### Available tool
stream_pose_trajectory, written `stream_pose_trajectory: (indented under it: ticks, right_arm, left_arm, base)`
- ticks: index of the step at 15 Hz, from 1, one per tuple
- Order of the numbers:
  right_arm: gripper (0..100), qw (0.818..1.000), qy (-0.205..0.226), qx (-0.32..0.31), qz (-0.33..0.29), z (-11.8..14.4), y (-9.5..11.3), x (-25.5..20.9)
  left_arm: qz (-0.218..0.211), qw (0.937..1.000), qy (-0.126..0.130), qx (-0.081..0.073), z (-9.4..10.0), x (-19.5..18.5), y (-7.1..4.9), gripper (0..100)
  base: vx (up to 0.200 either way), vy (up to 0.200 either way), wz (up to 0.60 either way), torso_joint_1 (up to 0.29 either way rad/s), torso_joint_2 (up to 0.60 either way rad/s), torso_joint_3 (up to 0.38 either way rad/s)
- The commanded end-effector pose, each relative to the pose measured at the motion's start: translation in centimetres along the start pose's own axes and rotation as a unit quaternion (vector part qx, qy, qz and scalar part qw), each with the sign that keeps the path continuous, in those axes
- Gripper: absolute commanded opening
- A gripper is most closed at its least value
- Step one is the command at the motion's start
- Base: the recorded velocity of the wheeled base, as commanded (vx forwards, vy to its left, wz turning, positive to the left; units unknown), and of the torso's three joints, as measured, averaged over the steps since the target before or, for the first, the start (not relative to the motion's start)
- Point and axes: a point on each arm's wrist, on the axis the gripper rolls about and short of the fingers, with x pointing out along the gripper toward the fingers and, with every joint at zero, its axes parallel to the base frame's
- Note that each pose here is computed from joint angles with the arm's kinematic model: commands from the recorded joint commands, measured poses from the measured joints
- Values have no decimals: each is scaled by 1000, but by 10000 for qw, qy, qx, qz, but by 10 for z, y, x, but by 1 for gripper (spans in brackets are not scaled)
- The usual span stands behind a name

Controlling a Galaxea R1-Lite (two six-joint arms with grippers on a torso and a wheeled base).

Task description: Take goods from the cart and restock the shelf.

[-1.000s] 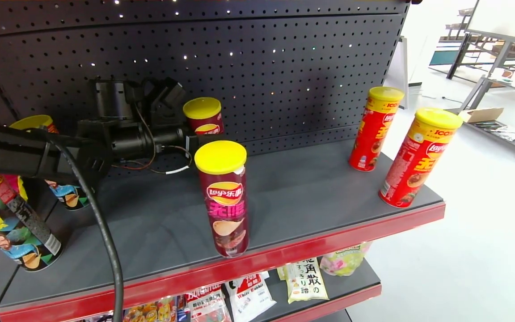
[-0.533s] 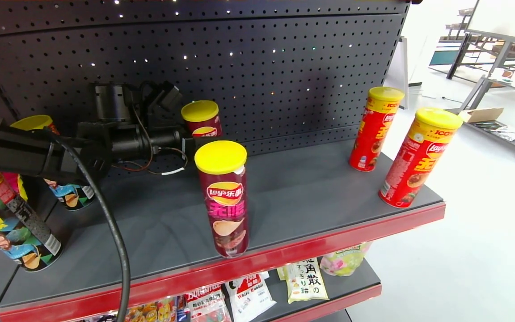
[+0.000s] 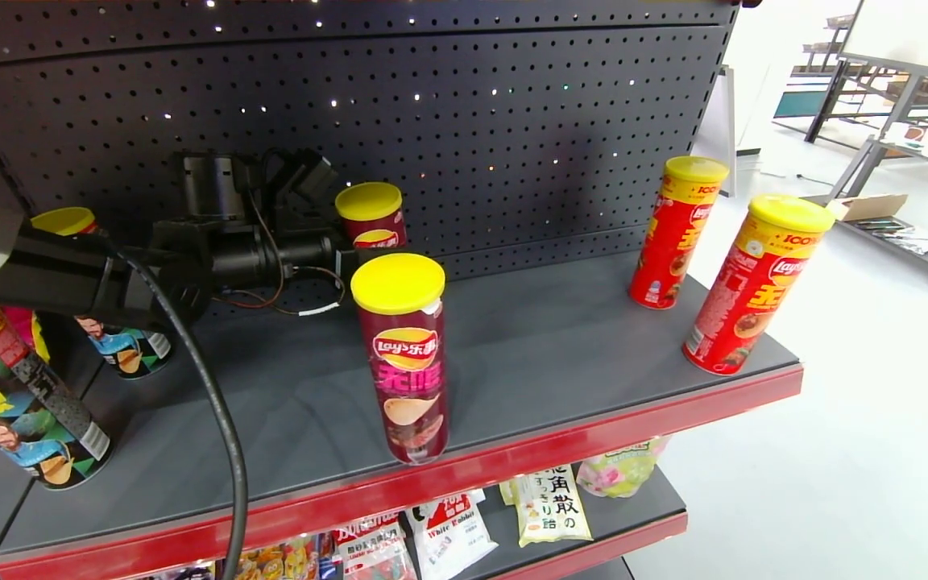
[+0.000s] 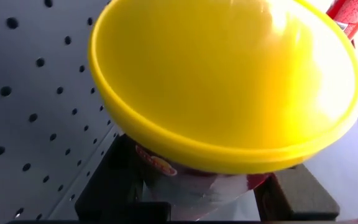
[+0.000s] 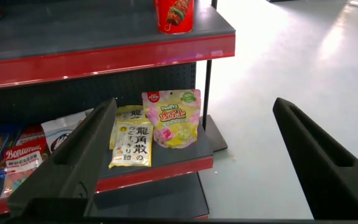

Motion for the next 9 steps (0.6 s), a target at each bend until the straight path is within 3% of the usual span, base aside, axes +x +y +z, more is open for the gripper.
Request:
stream_pose_trajectory:
  ticks: [1, 9]
  right_arm:
    - [100, 10000, 8, -2, 7, 0, 0, 0]
    - [100, 10000, 8, -2, 7, 0, 0, 0]
  left_arm:
    - [-15, 10000, -27, 23, 1, 3, 0, 0]
    - [-64, 10000, 19, 12, -2, 4, 0, 0]
  base:
    - [0, 0, 0, 0, 0, 0]
    - [0, 0, 0, 0, 0, 0]
